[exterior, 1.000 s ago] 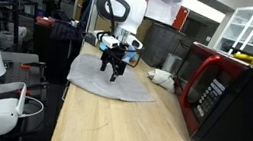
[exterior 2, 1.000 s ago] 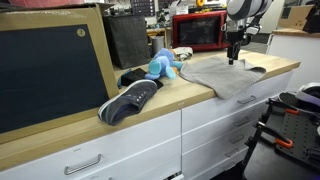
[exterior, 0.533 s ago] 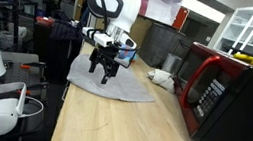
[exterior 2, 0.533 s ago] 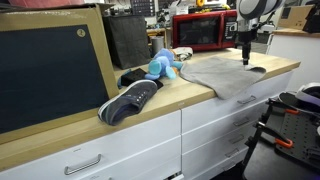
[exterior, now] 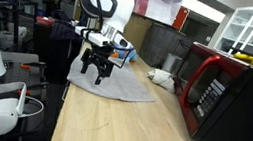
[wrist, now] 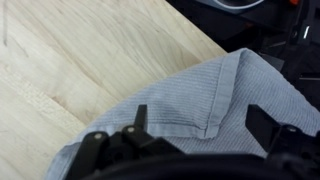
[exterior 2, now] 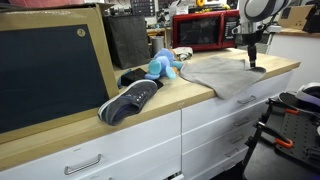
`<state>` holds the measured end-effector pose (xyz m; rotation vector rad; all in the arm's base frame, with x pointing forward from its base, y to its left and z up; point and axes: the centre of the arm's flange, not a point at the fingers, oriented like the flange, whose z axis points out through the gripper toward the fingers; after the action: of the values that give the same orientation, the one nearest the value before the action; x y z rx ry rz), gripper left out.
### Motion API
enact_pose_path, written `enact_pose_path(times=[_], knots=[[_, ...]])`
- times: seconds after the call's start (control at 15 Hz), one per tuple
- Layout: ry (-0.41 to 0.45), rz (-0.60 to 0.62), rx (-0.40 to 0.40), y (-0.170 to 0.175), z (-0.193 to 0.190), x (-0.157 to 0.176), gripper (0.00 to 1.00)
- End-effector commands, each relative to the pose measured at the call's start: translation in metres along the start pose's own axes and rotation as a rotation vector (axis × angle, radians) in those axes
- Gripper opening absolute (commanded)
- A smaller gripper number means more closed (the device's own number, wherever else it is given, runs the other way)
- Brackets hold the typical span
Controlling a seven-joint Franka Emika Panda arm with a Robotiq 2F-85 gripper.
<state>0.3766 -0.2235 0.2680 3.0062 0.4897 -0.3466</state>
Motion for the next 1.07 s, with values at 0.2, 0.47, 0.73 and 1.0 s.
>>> enact_pose_path(times=[0.2,0.47,0.73,1.0], knots=[[-0.034,-0.076,-0.068,-0.0090,-0.0028,-0.0143,0.58],[-0.048,-0.110,-0.087,-0.0119,-0.0042,-0.0160,0.27],[-0.045,-0.122,-0.085,-0.0114,-0.0055,-0.0184,0.00],[-0.009,-0.110,-0.082,-0.0134,-0.0117,-0.0193,0.00]])
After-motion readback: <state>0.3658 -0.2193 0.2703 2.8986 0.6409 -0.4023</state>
